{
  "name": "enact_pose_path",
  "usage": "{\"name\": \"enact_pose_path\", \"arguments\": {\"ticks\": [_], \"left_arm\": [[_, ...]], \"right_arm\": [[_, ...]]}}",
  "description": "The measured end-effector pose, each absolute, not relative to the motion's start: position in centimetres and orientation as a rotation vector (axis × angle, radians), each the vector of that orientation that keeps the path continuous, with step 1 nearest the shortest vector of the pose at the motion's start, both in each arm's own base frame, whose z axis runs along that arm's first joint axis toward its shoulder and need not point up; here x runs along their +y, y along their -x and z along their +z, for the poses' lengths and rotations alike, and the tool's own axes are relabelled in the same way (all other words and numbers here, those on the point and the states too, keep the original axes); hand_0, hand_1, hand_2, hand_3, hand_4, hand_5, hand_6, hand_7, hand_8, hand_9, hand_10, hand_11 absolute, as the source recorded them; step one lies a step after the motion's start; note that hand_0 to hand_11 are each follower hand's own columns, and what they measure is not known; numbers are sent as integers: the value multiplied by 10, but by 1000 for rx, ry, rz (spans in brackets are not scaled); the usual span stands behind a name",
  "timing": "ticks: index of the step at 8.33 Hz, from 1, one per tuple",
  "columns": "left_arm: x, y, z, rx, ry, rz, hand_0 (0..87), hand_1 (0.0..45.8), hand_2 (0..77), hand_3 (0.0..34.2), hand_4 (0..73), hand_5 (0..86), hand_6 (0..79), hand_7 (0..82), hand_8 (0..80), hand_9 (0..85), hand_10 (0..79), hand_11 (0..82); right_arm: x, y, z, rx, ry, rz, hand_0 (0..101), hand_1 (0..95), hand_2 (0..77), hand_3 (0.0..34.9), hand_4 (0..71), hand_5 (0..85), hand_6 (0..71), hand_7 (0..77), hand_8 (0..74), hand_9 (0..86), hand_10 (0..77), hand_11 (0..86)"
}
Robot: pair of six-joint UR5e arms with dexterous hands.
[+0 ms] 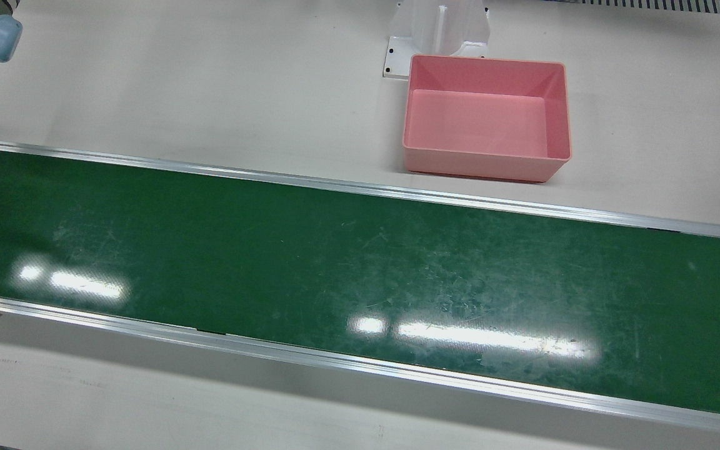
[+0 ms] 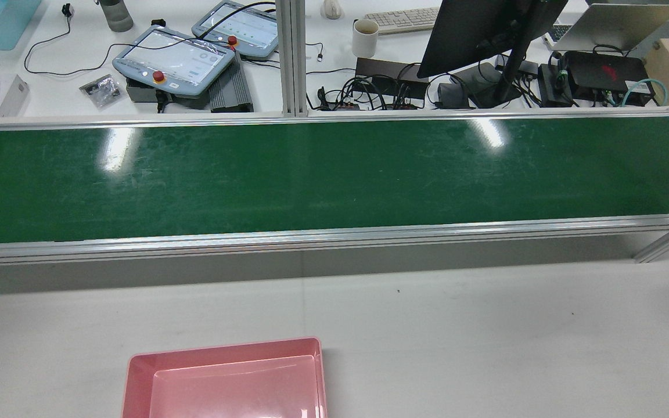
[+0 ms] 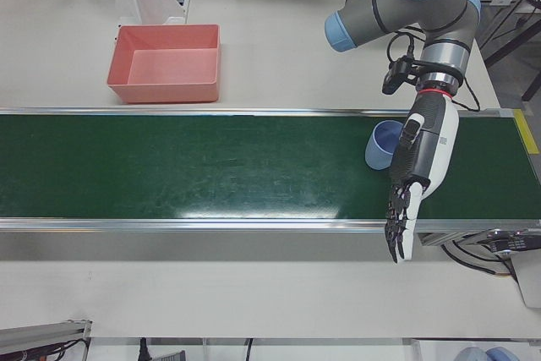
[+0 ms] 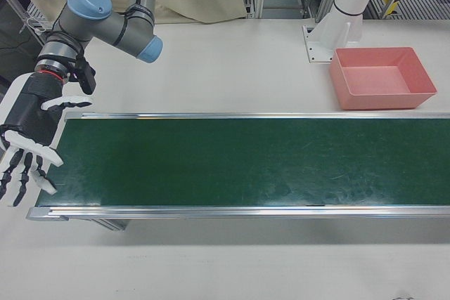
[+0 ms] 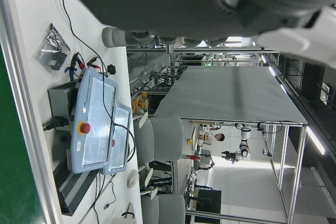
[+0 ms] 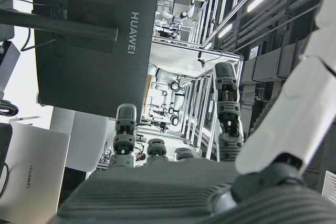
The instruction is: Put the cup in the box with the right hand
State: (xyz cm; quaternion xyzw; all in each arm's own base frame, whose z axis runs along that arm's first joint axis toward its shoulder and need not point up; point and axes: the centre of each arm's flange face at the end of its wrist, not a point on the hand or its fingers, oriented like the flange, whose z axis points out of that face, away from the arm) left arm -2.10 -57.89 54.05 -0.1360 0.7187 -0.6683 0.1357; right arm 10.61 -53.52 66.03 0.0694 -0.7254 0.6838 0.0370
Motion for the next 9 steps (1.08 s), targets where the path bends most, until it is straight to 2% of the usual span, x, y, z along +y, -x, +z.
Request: {"name": "enact_pose_path", "arguments": {"ticks": [1, 2, 3, 4, 6, 8, 9], "left_arm": [[-579, 21, 540, 2081, 394, -1935, 0, 5, 0, 0, 0, 0, 0, 0, 0, 0, 0, 0], [-579, 21, 540, 2082, 394, -1935, 0, 5, 5, 0, 0, 0, 0, 0, 0, 0, 0, 0], [-579, 21, 540, 2082, 394, -1935, 0, 5, 0, 0, 0, 0, 0, 0, 0, 0, 0, 0], [-579, 21, 540, 2082, 394, -1935, 0, 5, 5, 0, 0, 0, 0, 0, 0, 0, 0, 0], [-579, 21, 540, 2082, 394, -1935, 0, 5, 0, 0, 0, 0, 0, 0, 0, 0, 0, 0], [-579, 21, 540, 2082, 394, -1935, 0, 5, 5, 0, 0, 0, 0, 0, 0, 0, 0, 0], [-579, 21, 540, 2082, 394, -1935, 0, 5, 5, 0, 0, 0, 0, 0, 0, 0, 0, 0]], "right_arm": [[-536, -106, 657, -2233, -218, 2089, 463, 44, 114, 66, 387, 11, 5, 55, 125, 11, 202, 202], [-536, -106, 654, -2235, -225, 2080, 463, 11, 11, 116, 267, 11, 5, 11, 0, 0, 55, 71], [-537, -106, 652, -2235, -232, 2072, 492, 49, 11, 156, 153, 11, 5, 11, 5, 5, 5, 11], [-537, -106, 651, -2236, -235, 2066, 492, 65, 11, 214, 16, 33, 5, 11, 0, 5, 0, 11], [-538, -105, 649, -2236, -241, 2060, 489, 49, 11, 289, 191, 16, 0, 11, 0, 5, 5, 33], [-539, -105, 648, -2238, -243, 2056, 489, 49, 11, 300, 191, 16, 0, 11, 5, 5, 5, 33], [-539, -106, 648, -2238, -243, 2059, 490, 49, 11, 303, 256, 11, 5, 27, 5, 5, 16, 38]]}}
